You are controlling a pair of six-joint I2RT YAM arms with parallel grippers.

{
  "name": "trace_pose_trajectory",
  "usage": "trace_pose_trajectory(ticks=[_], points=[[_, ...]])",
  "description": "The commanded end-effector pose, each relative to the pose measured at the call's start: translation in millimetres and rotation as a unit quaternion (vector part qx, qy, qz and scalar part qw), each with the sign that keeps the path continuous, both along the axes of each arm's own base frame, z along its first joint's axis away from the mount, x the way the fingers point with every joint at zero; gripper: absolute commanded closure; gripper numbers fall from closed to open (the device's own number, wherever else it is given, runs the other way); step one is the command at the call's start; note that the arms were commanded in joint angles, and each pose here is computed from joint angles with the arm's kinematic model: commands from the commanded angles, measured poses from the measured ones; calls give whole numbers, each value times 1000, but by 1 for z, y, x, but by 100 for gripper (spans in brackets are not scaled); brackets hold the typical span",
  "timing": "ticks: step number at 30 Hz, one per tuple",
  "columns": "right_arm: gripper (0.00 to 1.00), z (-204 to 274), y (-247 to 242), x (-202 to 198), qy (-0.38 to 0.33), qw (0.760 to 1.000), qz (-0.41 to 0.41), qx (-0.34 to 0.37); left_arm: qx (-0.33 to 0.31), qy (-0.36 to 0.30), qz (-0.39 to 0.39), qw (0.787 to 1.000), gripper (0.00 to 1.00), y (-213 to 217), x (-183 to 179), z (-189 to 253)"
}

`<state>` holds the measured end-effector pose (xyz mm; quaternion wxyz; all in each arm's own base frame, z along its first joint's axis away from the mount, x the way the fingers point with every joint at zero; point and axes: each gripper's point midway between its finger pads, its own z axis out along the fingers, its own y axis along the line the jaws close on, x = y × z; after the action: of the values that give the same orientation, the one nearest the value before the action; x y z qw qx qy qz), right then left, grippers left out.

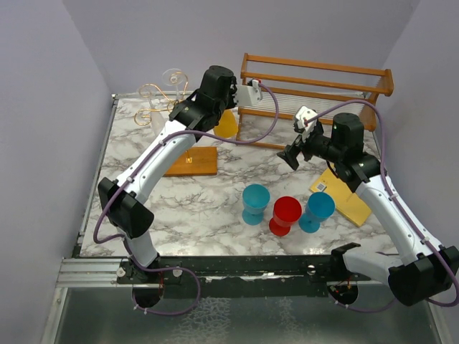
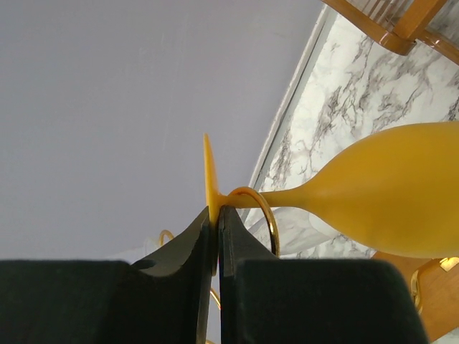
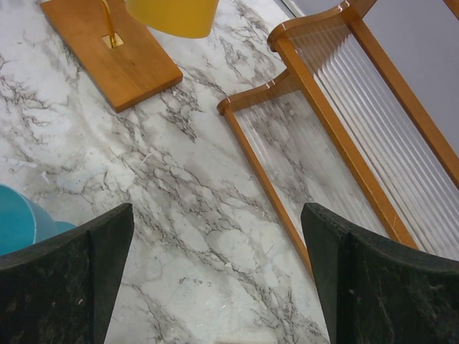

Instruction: Place the wine glass upside down on the wine glass rack

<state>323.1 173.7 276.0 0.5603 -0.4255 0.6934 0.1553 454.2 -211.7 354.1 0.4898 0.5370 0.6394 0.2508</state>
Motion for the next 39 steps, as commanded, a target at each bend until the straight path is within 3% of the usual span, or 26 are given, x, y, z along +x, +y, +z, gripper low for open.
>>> trace_pose_trajectory(ticks=[1, 39], points=[[0, -1, -2, 3, -6, 1000, -6, -3, -11, -7, 30, 999, 89, 12, 2, 10], [0, -3, -2, 4, -1, 1000, -5, -3, -70, 33, 9, 997, 71, 21, -34, 18]])
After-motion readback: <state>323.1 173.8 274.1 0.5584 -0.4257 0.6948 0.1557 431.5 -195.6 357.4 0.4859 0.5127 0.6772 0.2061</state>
